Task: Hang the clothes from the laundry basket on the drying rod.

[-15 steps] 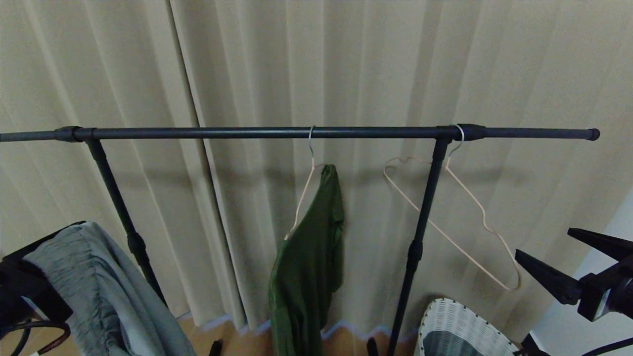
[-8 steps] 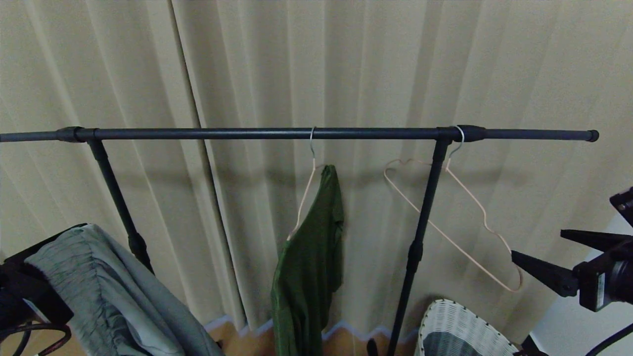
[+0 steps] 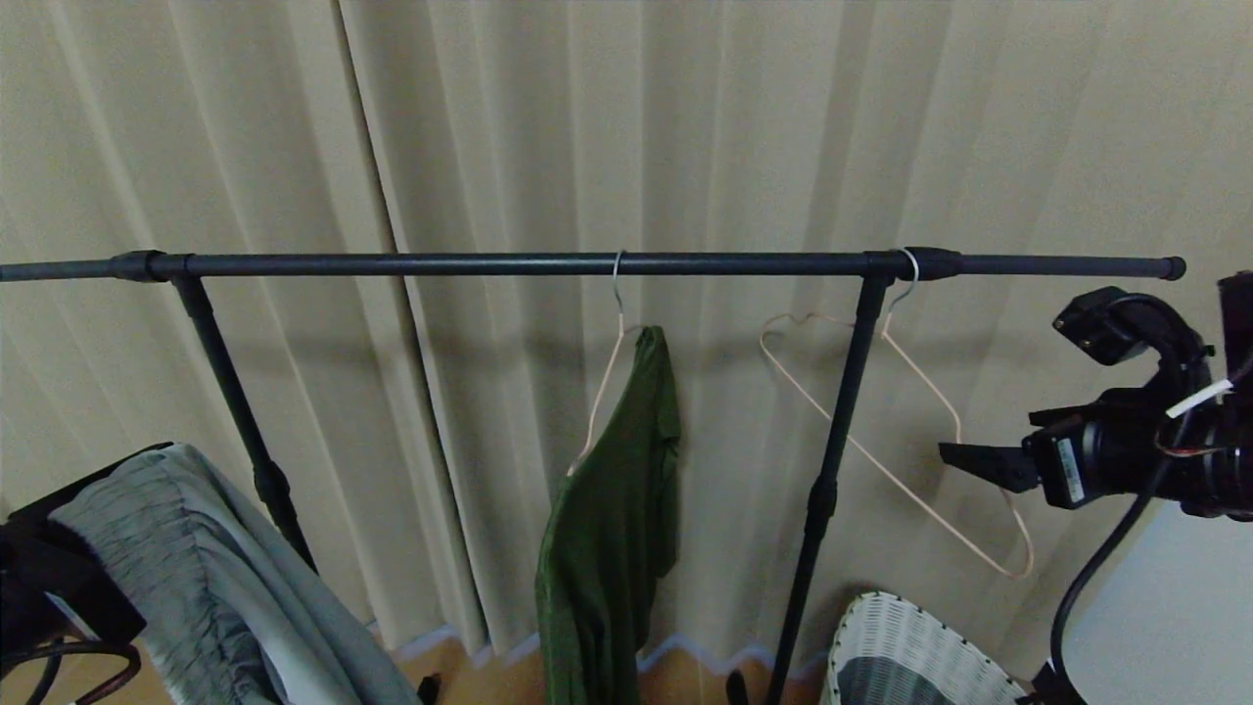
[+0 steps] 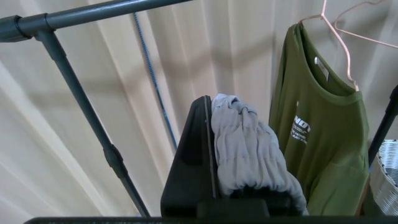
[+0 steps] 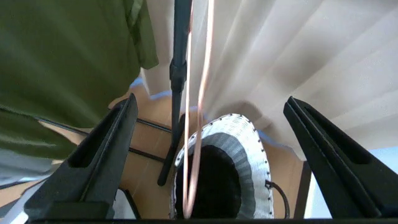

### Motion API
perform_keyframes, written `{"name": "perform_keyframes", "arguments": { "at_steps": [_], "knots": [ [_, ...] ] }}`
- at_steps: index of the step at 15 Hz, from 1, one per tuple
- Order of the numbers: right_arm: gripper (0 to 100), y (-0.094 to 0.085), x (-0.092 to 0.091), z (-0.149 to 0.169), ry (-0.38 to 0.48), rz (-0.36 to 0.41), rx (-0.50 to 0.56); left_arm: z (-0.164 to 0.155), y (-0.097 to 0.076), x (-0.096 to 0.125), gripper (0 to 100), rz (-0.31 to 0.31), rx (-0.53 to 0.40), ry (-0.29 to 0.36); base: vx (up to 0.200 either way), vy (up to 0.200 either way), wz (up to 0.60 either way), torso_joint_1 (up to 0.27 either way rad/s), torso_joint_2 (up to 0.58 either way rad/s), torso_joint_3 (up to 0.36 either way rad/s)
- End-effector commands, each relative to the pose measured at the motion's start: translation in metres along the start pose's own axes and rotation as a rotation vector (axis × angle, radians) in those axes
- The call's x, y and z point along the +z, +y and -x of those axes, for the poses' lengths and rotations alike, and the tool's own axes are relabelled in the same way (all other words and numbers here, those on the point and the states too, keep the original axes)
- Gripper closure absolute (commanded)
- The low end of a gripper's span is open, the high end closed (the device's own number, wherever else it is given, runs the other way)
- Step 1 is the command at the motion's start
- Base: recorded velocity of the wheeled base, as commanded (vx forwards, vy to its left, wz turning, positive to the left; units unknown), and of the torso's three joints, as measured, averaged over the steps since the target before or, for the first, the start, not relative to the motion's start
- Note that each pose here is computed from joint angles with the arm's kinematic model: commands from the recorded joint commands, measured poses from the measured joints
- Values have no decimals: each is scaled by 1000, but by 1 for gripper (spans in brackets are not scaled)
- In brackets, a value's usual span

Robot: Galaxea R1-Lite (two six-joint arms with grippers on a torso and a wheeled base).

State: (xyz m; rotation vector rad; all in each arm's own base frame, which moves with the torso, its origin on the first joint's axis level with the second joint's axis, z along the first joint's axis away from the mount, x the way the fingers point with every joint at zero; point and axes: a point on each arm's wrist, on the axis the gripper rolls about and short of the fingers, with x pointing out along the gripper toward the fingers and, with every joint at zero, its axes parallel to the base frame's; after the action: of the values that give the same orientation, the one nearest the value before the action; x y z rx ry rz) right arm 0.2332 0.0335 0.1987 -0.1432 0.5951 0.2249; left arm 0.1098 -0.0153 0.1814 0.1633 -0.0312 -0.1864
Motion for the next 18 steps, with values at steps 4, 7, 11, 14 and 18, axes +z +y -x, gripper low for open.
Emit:
{"name": "perform_keyframes", "arguments": {
  "at_steps": [4, 7, 11, 14, 18],
  "knots": [
    [0, 1, 5, -57, 106, -26, 11, 0, 0, 0, 100, 0, -1, 2, 0, 0, 0, 0, 0, 0],
    [0, 2, 9, -62, 102, -30, 13, 0, 0, 0, 100, 0, -1, 2, 0, 0, 0, 0, 0, 0],
    [0, 2, 9, -67, 109, -30, 13, 0, 0, -1, 100, 0, -2, 2, 0, 0, 0, 0, 0, 0],
    [0, 2, 9, -68, 111, -30, 13, 1, 0, -1, 100, -6, -2, -1, 0, 0, 0, 0, 0, 0],
    [100, 2, 13, -71, 74, -24, 10, 4, 0, 0, 100, -21, 0, -12, 0, 0, 0, 0, 0, 0]
  ]
}}
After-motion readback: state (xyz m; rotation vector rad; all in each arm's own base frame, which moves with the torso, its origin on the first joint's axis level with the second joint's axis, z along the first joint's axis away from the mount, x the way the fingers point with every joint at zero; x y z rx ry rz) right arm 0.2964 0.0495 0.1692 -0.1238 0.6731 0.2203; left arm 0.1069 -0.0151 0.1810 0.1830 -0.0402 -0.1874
